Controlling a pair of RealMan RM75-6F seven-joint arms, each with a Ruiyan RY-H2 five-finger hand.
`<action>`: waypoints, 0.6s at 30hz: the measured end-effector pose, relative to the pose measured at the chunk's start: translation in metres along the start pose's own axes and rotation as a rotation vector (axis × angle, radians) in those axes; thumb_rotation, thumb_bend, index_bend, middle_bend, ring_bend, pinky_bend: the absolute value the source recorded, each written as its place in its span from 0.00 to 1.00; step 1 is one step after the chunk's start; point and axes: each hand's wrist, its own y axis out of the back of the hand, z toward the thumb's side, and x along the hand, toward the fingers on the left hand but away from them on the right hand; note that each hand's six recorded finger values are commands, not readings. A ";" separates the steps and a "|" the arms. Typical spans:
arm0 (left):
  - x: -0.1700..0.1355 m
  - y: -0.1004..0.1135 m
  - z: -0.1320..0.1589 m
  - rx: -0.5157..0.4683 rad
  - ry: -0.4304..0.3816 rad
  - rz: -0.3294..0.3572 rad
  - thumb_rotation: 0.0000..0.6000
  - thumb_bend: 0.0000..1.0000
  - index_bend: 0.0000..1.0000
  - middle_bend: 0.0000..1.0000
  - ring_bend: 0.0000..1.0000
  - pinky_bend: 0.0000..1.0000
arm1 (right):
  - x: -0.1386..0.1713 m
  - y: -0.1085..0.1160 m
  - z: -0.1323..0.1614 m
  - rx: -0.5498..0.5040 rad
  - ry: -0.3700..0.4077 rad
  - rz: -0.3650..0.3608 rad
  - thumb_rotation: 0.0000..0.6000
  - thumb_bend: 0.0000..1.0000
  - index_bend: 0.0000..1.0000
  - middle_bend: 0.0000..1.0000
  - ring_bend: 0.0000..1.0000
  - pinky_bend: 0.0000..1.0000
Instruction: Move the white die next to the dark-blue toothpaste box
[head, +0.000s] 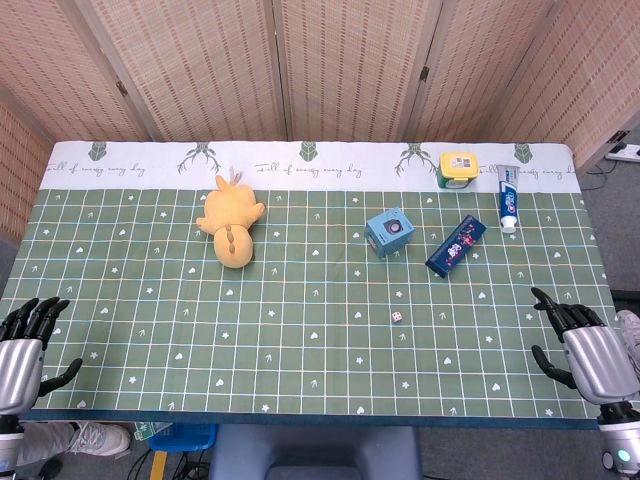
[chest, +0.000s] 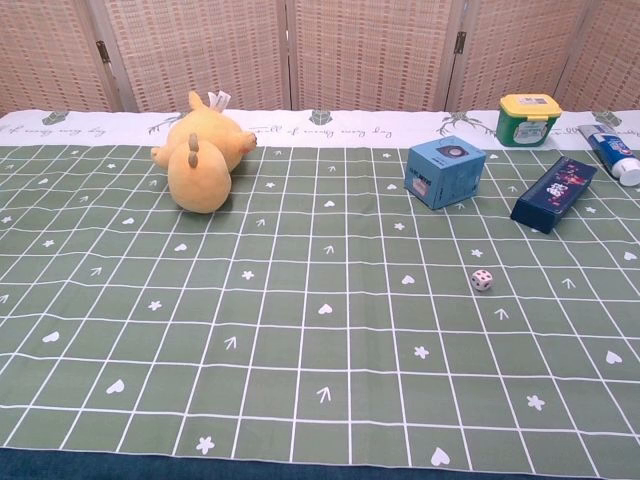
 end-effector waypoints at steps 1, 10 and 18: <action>0.000 0.000 0.000 -0.001 -0.001 0.000 1.00 0.24 0.15 0.16 0.10 0.16 | 0.000 0.000 0.000 -0.001 0.000 -0.001 1.00 0.30 0.04 0.29 0.30 0.28; -0.001 0.000 0.001 -0.009 -0.001 -0.002 1.00 0.24 0.15 0.16 0.10 0.16 | 0.001 0.001 0.001 -0.004 0.007 -0.009 1.00 0.30 0.04 0.29 0.30 0.28; -0.001 0.001 0.001 -0.017 -0.003 0.000 1.00 0.24 0.15 0.16 0.10 0.16 | -0.007 -0.007 0.007 -0.009 0.027 0.005 1.00 0.30 0.06 0.40 0.37 0.35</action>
